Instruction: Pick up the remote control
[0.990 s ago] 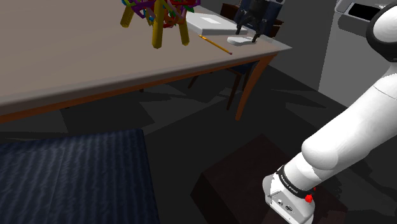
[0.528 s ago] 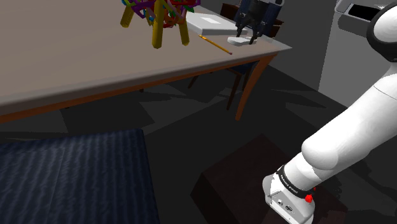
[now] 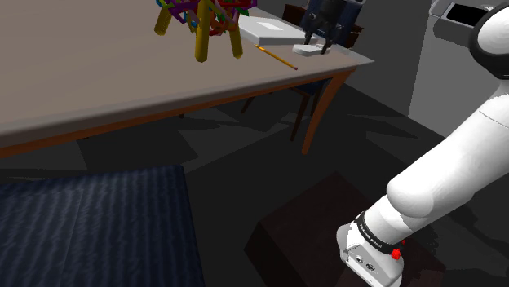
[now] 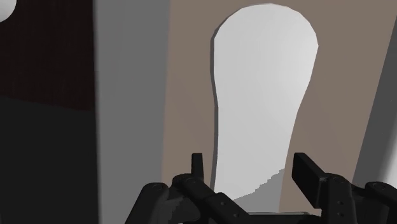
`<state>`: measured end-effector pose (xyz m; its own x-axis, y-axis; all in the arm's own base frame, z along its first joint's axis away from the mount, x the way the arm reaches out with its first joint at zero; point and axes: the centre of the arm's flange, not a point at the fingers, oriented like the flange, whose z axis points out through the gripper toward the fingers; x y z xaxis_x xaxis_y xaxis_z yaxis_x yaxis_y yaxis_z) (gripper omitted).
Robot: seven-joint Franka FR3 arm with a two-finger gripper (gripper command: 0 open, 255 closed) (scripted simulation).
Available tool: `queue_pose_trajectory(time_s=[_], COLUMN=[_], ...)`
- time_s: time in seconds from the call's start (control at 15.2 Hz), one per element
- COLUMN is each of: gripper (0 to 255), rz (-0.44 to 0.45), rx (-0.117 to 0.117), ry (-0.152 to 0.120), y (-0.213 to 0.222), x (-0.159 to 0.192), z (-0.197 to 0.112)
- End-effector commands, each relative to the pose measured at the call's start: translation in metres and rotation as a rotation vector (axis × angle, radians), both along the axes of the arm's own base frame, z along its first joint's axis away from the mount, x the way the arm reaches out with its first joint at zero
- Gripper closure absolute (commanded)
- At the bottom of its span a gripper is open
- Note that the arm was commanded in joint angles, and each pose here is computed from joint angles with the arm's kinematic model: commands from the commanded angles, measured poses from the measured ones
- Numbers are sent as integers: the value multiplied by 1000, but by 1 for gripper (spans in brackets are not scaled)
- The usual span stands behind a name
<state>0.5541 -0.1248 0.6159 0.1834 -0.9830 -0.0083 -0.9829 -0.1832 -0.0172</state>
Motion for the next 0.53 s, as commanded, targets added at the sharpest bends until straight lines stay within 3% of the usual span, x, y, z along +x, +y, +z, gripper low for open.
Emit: queue_pose_trajectory(time_s=[0.0,0.46], gripper=[255,255], rz=[0,0], rx=[0,0], ry=[0,0], y=[0,0], x=[0,0], z=[10,47])
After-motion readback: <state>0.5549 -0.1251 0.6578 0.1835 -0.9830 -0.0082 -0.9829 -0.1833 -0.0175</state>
